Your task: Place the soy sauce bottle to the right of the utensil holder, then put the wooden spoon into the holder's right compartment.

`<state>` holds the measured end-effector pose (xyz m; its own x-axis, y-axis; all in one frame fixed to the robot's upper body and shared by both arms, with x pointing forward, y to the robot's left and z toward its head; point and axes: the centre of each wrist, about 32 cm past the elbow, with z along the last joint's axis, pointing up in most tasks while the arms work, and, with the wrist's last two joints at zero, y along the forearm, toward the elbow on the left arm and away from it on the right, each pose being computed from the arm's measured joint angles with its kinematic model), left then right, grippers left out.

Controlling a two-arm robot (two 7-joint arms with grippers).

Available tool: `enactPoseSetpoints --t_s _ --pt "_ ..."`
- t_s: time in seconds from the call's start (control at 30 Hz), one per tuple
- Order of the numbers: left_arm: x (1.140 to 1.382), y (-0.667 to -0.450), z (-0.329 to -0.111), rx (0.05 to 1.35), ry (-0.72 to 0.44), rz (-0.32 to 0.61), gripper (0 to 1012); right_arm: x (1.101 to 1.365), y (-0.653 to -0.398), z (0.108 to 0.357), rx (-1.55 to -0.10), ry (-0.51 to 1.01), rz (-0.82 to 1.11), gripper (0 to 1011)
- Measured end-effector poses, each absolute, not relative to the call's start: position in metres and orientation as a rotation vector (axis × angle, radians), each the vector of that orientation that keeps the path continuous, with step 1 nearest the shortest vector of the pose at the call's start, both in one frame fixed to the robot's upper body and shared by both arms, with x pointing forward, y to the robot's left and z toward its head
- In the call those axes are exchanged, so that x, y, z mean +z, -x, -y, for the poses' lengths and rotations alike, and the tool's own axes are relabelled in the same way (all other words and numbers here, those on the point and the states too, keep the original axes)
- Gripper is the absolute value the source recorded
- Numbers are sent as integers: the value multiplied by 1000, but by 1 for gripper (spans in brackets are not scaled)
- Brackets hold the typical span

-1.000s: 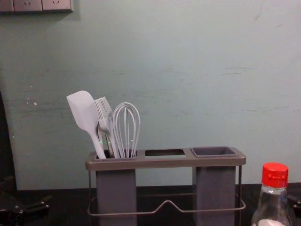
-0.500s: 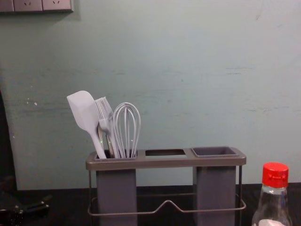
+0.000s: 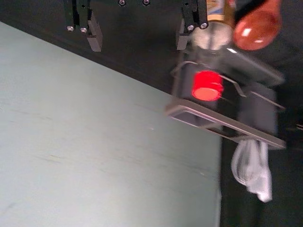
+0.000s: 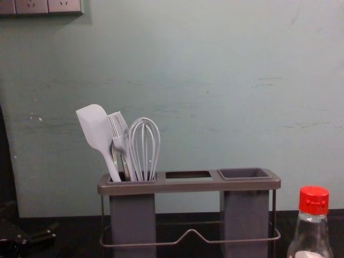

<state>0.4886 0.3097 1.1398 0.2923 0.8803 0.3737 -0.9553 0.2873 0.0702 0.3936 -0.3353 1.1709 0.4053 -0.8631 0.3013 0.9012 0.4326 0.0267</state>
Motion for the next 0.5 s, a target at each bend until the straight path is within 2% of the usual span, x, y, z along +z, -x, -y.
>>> enactPoseSetpoints --t_s 0.27,0.5 --pt "1140 -489 -310 1248 -304 285 1005 1174 -390 334 -996 74 214 1002" --pt "1140 -489 -310 1248 -304 285 1005 1171 -401 325 -945 47 183 1002"
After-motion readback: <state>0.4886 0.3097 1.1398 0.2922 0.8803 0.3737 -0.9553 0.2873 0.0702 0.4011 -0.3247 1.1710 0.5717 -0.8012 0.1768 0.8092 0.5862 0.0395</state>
